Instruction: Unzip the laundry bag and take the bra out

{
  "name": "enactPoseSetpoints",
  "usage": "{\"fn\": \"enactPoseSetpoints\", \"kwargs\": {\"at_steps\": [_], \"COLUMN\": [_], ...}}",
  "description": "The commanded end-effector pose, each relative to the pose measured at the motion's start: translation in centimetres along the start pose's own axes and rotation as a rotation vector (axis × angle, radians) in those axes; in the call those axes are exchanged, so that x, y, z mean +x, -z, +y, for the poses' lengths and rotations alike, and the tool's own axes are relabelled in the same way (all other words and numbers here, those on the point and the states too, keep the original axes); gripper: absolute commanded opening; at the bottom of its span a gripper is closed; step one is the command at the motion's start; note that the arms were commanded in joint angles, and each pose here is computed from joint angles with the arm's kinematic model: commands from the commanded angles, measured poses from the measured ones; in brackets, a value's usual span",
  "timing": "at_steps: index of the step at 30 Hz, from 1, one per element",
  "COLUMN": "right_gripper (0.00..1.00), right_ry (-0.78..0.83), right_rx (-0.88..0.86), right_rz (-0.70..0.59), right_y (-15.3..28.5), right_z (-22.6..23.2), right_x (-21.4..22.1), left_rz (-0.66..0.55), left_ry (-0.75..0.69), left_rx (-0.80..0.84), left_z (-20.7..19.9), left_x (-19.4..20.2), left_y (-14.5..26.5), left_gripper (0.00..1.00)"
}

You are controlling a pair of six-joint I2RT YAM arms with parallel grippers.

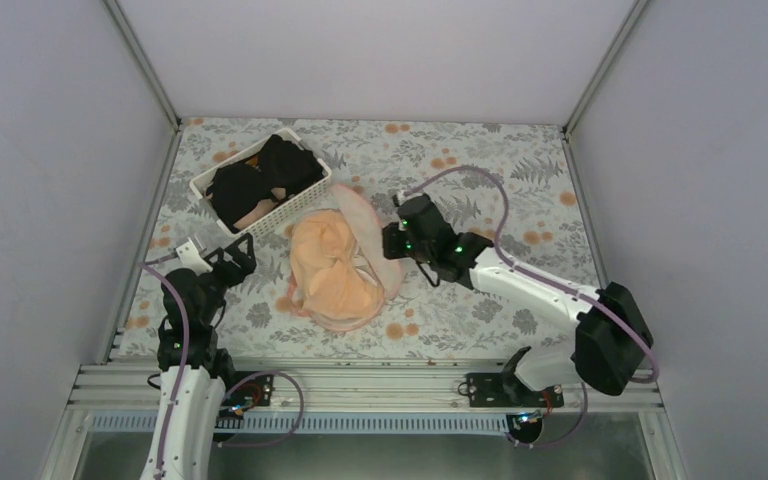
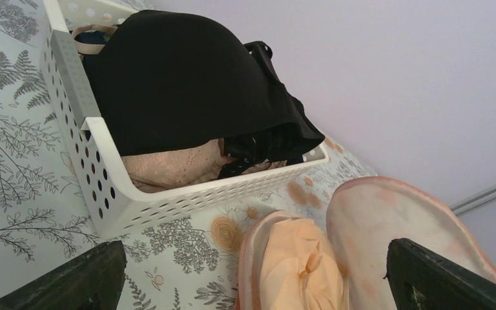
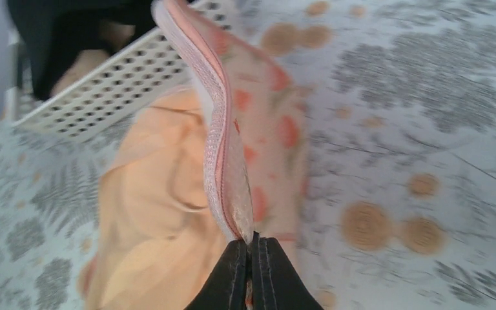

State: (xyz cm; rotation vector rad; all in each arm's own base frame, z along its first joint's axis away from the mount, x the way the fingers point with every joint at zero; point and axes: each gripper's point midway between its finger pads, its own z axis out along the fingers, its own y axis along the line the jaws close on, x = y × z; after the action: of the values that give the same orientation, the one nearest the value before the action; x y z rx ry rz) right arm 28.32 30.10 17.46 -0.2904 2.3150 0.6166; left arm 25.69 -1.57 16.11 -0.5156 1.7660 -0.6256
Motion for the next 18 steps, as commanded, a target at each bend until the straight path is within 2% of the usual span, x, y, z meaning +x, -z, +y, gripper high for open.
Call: {"fn": "enactPoseSetpoints", "kwargs": {"at_steps": [1,7,13,14,15,16,17,18], "right_gripper": [0.04,0.04,0.04,0.08,0.21,0.44,0.61,0.73], "right_ry": [-0.112,-0.182,-0.272,-0.287,-0.302,-0.315,-0.325,-0.333], "right_rx": [0.024,0.120,0.221,0.239,0.267,0.291,0.314,0.330], "right_rz": [-0.013,0.017,0.030,0.032,0.030,0.029,0.027,0.023], "right_y": [0.0,-0.7,-0.3,-0.2,0.0,0.2,0.5,0.9], "right_z": [-4.0,-10.4,-14.8,-15.5,-16.3,-17.0,-17.7,-18.2], "right_x": [0.6,2.5,3.7,4.0,4.2,4.3,4.3,4.3], "left_rz": [-0.007,-0.001,0.003,0.005,0.007,0.007,0.007,0.009], "left_ry": [-0.005,-0.006,-0.006,-0.005,-0.005,-0.004,-0.004,-0.005], "left_rx": [0.001,-0.006,-0.016,-0.018,-0.019,-0.020,-0.021,-0.021], "left_z": [0.0,0.1,0.3,0.4,0.4,0.4,0.4,0.4], "left_x": [-0.1,-0.1,0.0,0.0,0.0,0.0,0.0,0.0], "left_y": [-0.1,-0.1,-0.2,-0.3,-0.3,-0.3,-0.3,-0.3], "left_gripper": [1.00,1.00,1.00,1.00,1.00,1.00,1.00,1.00]}}
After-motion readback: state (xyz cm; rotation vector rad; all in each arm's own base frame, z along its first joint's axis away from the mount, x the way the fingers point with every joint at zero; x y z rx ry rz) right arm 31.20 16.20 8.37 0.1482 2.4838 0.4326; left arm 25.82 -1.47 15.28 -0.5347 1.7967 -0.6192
